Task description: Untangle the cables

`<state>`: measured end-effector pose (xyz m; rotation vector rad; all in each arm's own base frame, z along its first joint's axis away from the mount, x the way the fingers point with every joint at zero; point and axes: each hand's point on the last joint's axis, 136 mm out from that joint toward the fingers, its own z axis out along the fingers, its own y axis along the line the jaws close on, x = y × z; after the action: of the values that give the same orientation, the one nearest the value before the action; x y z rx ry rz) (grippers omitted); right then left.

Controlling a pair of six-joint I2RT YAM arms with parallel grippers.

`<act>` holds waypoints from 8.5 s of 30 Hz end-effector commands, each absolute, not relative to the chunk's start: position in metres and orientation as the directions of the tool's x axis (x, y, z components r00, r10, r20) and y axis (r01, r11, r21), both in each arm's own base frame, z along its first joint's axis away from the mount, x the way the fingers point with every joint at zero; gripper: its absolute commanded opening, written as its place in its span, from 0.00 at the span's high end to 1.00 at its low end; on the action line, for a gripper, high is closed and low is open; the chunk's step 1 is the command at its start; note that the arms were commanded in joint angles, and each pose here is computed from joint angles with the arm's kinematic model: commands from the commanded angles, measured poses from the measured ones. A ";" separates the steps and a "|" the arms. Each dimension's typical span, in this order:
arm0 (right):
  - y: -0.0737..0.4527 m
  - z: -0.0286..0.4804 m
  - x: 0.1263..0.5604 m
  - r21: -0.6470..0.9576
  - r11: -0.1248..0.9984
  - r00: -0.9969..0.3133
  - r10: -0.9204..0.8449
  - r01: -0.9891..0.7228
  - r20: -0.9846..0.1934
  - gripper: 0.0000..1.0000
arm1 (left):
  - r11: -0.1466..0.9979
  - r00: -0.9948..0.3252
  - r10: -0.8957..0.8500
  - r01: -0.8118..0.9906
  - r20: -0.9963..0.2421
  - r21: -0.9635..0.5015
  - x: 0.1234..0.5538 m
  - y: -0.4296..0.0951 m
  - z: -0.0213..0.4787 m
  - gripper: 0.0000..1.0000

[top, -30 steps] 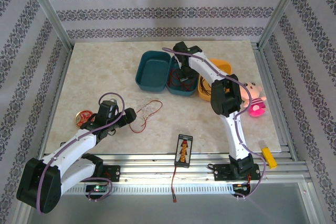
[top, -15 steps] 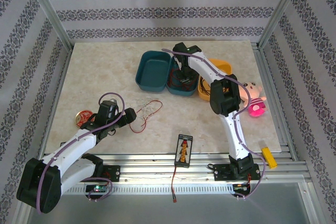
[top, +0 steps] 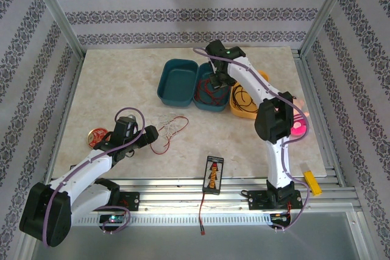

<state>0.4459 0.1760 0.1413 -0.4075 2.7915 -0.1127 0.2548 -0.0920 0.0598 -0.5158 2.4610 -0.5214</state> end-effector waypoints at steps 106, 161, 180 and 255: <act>0.264 0.075 0.333 -0.016 0.998 -0.887 -0.058 -0.057 -0.459 1.00 | 0.890 -0.785 -0.437 -0.306 -0.440 -0.337 0.275 -0.058 0.037 1.00; 0.125 0.343 0.339 0.062 0.997 -0.469 0.075 0.042 -0.880 1.00 | 0.868 -0.781 -0.448 -0.261 -0.435 -0.423 0.280 -0.064 0.050 1.00; 0.142 0.315 0.430 0.042 0.998 -0.577 0.056 0.038 -0.815 1.00 | 0.851 -0.784 -0.462 -0.260 -0.415 -0.456 0.278 -0.069 0.050 1.00; 0.156 0.150 0.506 -0.037 0.994 -0.800 0.057 0.099 -0.597 0.65 | 0.831 -0.799 -0.463 -0.241 -0.384 -0.501 0.278 -0.080 0.053 1.00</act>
<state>0.5110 0.1503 0.1093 0.1317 2.5735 -0.1421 0.2717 -0.0812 0.0459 -0.5045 2.5439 -0.5725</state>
